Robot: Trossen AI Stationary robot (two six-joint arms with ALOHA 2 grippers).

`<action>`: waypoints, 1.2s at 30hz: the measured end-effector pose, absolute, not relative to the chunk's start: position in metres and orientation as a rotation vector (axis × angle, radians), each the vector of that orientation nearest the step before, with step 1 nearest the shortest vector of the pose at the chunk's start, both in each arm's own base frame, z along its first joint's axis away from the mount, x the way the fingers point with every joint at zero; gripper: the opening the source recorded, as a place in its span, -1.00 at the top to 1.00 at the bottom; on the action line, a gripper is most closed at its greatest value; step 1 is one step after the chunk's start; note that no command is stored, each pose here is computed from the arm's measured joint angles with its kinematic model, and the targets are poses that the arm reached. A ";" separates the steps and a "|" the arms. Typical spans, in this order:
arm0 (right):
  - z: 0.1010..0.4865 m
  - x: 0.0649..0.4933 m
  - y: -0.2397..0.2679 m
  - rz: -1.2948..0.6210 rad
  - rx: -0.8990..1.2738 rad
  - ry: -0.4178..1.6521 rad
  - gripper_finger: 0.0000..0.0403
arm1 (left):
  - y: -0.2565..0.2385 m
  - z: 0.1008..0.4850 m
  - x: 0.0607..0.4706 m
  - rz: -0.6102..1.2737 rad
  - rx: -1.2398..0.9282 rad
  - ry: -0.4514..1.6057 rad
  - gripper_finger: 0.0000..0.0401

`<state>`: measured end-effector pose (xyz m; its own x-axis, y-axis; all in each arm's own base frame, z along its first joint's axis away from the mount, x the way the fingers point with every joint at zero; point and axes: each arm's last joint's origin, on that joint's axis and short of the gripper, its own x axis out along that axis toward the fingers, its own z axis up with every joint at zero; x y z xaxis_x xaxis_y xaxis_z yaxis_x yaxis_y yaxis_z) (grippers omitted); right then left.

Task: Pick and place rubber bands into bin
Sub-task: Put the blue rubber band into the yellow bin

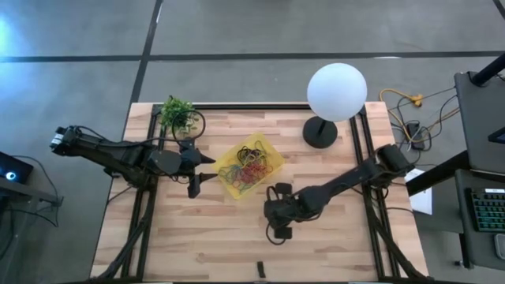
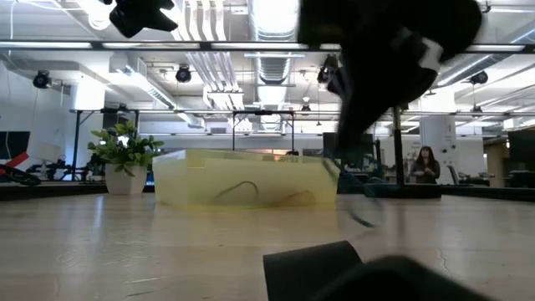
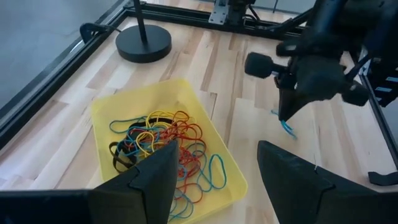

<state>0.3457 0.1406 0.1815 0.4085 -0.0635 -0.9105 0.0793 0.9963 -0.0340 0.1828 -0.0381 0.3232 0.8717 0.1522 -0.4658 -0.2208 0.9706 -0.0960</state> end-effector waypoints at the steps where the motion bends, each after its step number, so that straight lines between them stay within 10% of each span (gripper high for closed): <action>1: 0.188 0.348 0.141 -0.093 0.006 1.124 0.96 | -0.038 0.324 0.183 0.194 -0.143 0.471 -0.01; 36: 0.251 0.404 -0.035 -0.262 0.126 0.934 0.89 | -0.038 0.322 0.185 0.204 -0.082 0.445 -0.01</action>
<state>0.4042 -0.0346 0.2514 0.5659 -0.1679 -0.8072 0.2763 0.9610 -0.0061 0.1850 -0.0379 0.3218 0.8825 0.1777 -0.4355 -0.2136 0.9763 -0.0345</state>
